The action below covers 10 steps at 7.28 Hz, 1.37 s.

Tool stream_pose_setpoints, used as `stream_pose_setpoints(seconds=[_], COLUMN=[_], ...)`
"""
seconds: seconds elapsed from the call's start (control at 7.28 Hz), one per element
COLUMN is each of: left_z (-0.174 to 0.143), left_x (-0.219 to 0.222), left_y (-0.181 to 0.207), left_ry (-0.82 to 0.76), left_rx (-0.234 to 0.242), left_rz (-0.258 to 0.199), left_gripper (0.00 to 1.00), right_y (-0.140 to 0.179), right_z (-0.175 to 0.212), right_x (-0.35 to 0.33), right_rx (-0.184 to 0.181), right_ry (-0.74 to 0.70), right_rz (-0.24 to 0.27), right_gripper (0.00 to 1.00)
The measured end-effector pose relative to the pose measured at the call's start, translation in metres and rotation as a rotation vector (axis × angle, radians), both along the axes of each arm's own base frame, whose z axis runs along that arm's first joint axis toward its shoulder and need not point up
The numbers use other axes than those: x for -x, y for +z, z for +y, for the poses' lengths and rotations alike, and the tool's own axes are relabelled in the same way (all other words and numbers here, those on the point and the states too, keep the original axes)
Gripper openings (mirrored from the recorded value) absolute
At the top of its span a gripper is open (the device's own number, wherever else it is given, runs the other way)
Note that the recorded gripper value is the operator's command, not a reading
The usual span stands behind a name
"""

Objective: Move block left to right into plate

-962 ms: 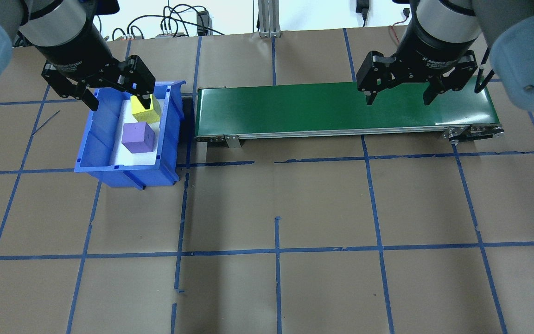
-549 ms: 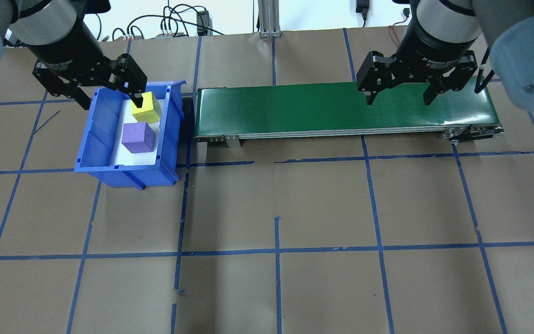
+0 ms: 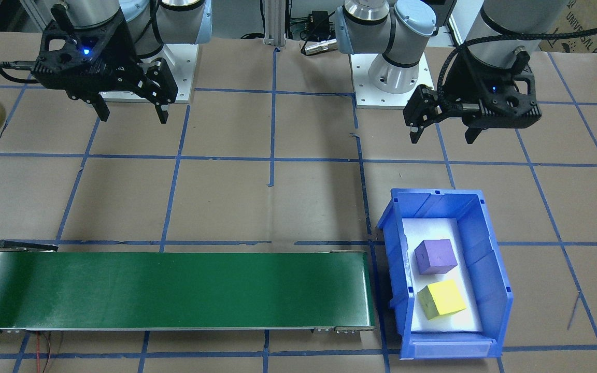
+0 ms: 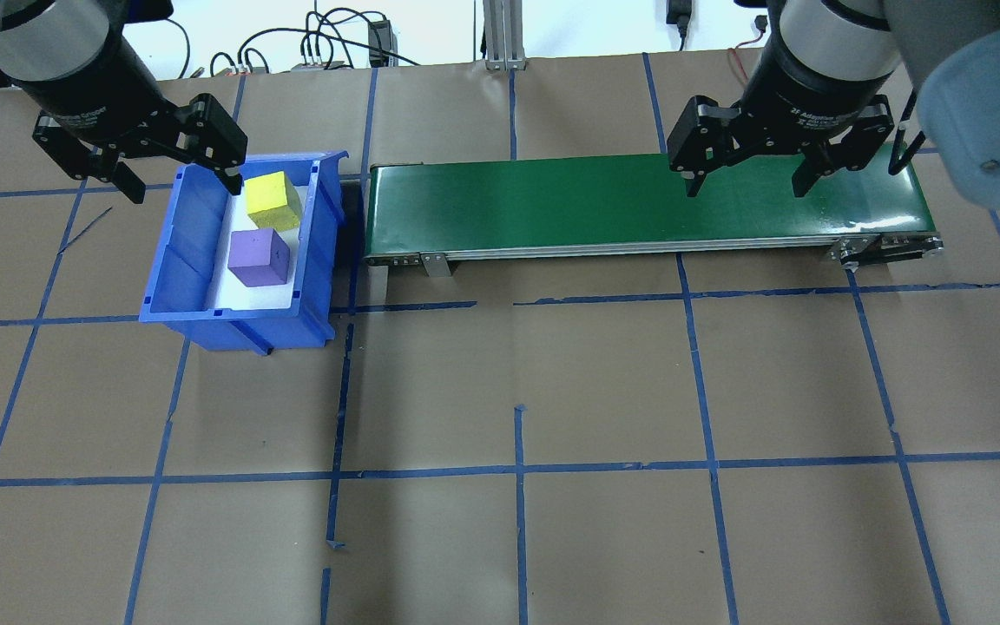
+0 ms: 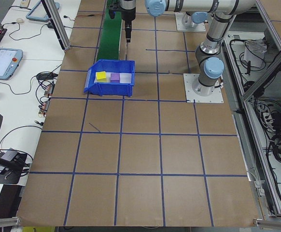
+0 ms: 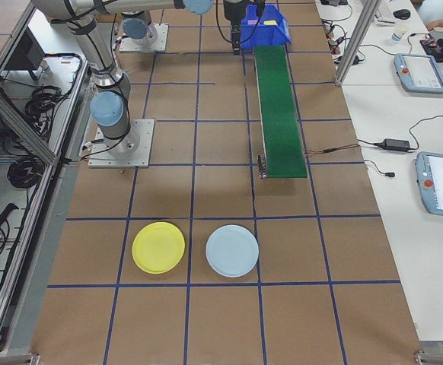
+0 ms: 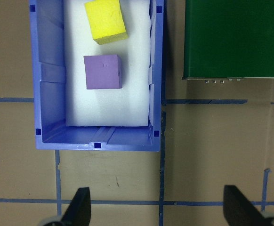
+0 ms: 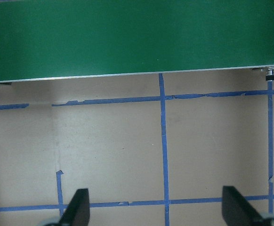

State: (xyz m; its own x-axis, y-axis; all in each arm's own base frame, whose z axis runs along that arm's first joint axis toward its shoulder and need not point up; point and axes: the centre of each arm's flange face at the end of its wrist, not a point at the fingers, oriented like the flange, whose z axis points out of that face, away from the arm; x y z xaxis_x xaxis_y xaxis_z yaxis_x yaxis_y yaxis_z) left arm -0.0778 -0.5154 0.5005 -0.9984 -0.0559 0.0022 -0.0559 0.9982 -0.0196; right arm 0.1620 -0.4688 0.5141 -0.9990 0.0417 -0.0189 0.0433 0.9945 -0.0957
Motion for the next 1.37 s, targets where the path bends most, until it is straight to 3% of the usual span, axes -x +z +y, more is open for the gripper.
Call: stream_pose_setpoints(seconds=[0.27, 0.82, 1.37], left_z=[-0.023, -0.091, -0.103], left_x=[-0.018, -0.043, -0.064], left_y=[-0.030, -0.139, -0.205], left_ry=[0.029, 0.056, 0.093], left_rx=[-0.009, 0.007, -0.068], left_rz=[0.001, -0.003, 0.009], left_gripper=[1.00, 1.00, 1.00], right_y=[0.000, 0.000, 0.000], right_z=[0.000, 0.000, 0.000], right_x=[0.000, 0.000, 0.000], right_rx=[0.000, 0.001, 0.001], right_ry=[0.000, 0.000, 0.000], right_rz=[0.000, -0.001, -0.002], right_gripper=[1.00, 1.00, 1.00])
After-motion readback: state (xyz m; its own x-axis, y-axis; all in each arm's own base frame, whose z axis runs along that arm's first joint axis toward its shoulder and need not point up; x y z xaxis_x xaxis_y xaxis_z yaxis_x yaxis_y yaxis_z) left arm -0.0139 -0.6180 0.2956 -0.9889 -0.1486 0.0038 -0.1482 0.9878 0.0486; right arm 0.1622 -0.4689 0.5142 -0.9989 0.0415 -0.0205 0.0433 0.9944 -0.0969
